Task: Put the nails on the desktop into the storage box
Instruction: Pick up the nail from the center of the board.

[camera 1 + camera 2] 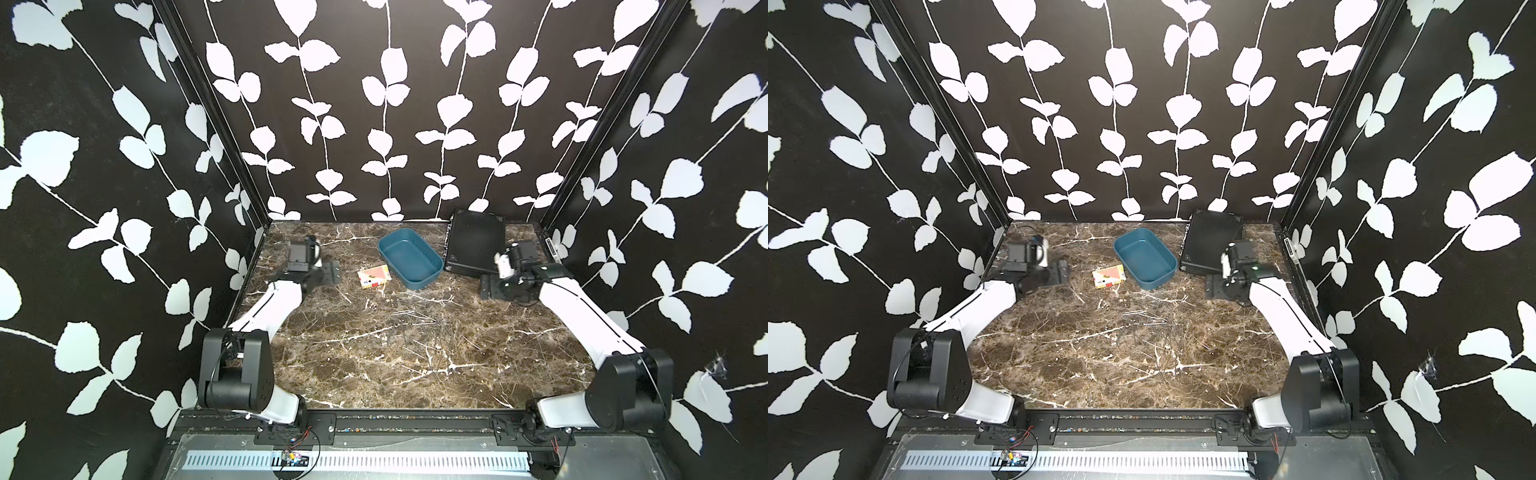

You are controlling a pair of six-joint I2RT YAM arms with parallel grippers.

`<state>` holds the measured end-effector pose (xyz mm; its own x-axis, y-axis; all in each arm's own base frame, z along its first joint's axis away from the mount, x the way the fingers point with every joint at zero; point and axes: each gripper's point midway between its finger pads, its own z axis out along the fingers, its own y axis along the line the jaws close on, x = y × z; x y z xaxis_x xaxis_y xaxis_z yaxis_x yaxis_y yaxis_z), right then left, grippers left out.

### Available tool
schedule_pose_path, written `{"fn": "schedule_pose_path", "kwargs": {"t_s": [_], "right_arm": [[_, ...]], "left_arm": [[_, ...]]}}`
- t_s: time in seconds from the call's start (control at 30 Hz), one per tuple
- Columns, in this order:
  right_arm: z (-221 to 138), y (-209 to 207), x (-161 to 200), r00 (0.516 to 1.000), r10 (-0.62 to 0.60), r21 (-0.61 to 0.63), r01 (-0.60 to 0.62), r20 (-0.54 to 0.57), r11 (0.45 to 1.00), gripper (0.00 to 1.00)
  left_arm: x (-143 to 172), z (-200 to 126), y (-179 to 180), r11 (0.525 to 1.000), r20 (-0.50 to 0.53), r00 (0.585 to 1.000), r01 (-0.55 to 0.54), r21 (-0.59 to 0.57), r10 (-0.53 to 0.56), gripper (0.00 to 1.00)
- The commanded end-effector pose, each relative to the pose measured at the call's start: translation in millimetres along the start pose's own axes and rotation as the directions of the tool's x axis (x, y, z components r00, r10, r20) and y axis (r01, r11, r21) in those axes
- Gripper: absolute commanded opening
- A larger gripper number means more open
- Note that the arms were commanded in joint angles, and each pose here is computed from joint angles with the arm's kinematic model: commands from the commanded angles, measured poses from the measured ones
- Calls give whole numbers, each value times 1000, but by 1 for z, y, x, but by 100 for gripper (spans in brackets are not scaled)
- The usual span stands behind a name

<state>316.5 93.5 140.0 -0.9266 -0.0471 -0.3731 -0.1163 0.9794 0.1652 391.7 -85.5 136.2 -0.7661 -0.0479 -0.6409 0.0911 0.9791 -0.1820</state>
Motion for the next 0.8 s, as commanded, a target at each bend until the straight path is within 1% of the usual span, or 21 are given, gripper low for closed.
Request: {"fn": "schedule_pose_path", "kwargs": {"t_s": [0.0, 0.07, 0.13, 0.23, 0.3, 0.4, 0.47, 0.53, 0.77], "right_arm": [[1, 16, 43, 979, -93, -33, 88, -184, 996, 89], [7, 22, 58, 962, -134, -50, 125, -240, 991, 85], [11, 21, 70, 950, -151, -41, 145, -275, 989, 82], [15, 22, 84, 938, -149, -37, 145, -312, 989, 71], [18, 26, 92, 931, -149, -38, 144, -333, 989, 68], [28, 30, 103, 919, -165, -35, 164, -357, 986, 65], [35, 28, 113, 906, -177, -21, 183, -384, 983, 62], [40, 27, 119, 899, -179, -10, 191, -401, 982, 59], [53, 27, 130, 895, -180, 13, 202, -408, 979, 56]], "left_arm": [[49, -30, -42, 992, -194, 981, 7, 122, 17, 99], [67, -38, -64, 979, -229, 973, 20, 204, 28, 99], [79, -47, -77, 972, -241, 969, 9, 236, 50, 99], [92, -56, -94, 958, -246, 966, -11, 286, 85, 99], [101, -57, -101, 954, -270, 957, -17, 299, 102, 98], [109, -60, -116, 944, -277, 947, -68, 323, 163, 99], [113, -61, -125, 938, -278, 939, -105, 330, 202, 99], [116, -62, -132, 935, -281, 934, -120, 334, 220, 99], [124, -67, -140, 930, -279, 933, -124, 346, 228, 99]]}}
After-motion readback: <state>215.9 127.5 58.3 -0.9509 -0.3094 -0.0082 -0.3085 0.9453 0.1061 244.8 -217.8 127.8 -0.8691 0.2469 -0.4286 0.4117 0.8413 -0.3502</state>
